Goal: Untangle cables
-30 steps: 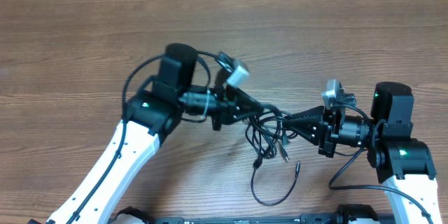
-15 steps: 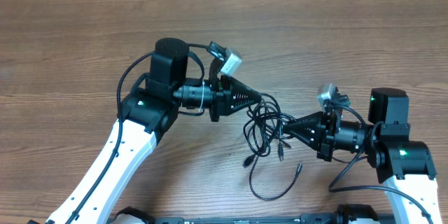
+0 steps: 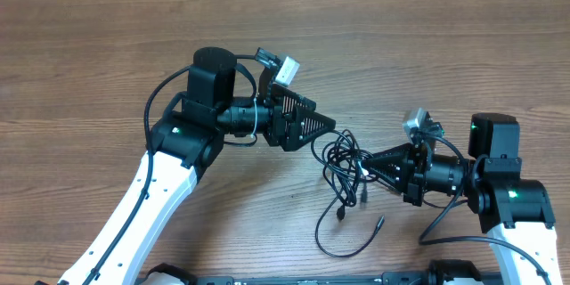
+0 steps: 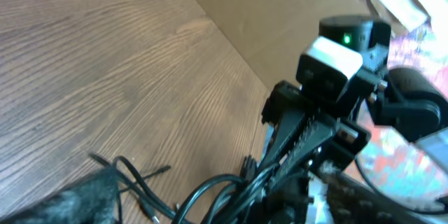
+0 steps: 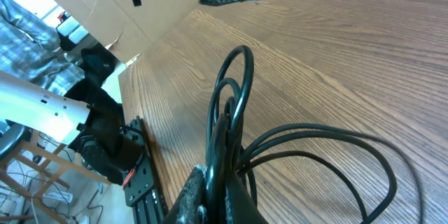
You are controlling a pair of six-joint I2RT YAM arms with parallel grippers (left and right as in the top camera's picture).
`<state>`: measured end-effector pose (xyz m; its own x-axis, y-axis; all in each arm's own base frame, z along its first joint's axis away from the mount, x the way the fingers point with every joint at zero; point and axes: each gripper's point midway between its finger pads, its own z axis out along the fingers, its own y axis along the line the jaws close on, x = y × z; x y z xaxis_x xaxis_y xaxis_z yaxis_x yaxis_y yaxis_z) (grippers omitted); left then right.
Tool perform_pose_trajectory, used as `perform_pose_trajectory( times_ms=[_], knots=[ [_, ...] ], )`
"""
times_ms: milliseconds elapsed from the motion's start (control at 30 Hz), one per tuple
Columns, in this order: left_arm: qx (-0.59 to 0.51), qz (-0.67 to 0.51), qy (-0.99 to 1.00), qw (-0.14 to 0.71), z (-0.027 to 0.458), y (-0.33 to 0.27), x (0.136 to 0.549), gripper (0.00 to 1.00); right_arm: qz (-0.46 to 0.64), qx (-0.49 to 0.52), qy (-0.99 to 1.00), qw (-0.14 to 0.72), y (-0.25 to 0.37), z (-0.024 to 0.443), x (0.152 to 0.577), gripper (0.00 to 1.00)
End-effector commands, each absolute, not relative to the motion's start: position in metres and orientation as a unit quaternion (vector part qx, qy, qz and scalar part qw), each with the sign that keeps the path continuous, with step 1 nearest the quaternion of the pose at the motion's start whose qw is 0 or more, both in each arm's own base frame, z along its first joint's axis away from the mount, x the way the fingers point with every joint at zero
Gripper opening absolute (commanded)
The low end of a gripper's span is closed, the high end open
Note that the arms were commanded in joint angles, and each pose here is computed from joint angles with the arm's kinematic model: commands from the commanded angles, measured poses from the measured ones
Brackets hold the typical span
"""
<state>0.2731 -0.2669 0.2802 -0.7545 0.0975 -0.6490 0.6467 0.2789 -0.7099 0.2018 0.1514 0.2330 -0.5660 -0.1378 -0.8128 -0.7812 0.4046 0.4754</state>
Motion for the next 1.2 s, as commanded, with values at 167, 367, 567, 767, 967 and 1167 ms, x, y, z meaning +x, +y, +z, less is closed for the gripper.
perform_pose_trajectory(
  times_ms=[167, 367, 567, 767, 967, 1167],
  knots=[
    [0.372, -0.573, 0.678, 0.272, 0.296, -0.275, 0.243, 1.00, 0.490, -0.359, 0.680, 0.411, 0.161, 0.274, 0.189, 0.04],
    [0.426, -0.572, 0.642, 0.283, 0.294, -0.278, 0.227, 1.00, 0.548, -0.408, 0.589, 0.432, 0.167, 0.306, 0.168, 0.04],
    [0.438, -0.570, 0.642, 0.266, 0.289, -0.291, 0.214, 0.69, 0.547, -0.417, 0.579, 0.438, 0.167, 0.311, 0.169, 0.04],
    [0.420, -0.545, 0.679, 0.255, 0.274, -0.291, 0.218, 0.17, 0.547, -0.416, 0.580, 0.437, 0.167, 0.310, 0.169, 0.04],
    [0.418, -0.545, 0.682, 0.251, 0.273, -0.291, 0.217, 0.39, 0.547, -0.416, 0.580, 0.438, 0.167, 0.310, 0.169, 0.04],
    [0.398, -0.530, 0.714, 0.226, 0.258, -0.286, 0.216, 0.55, 0.547, -0.416, 0.580, 0.438, 0.167, 0.310, 0.169, 0.04]
  ],
)
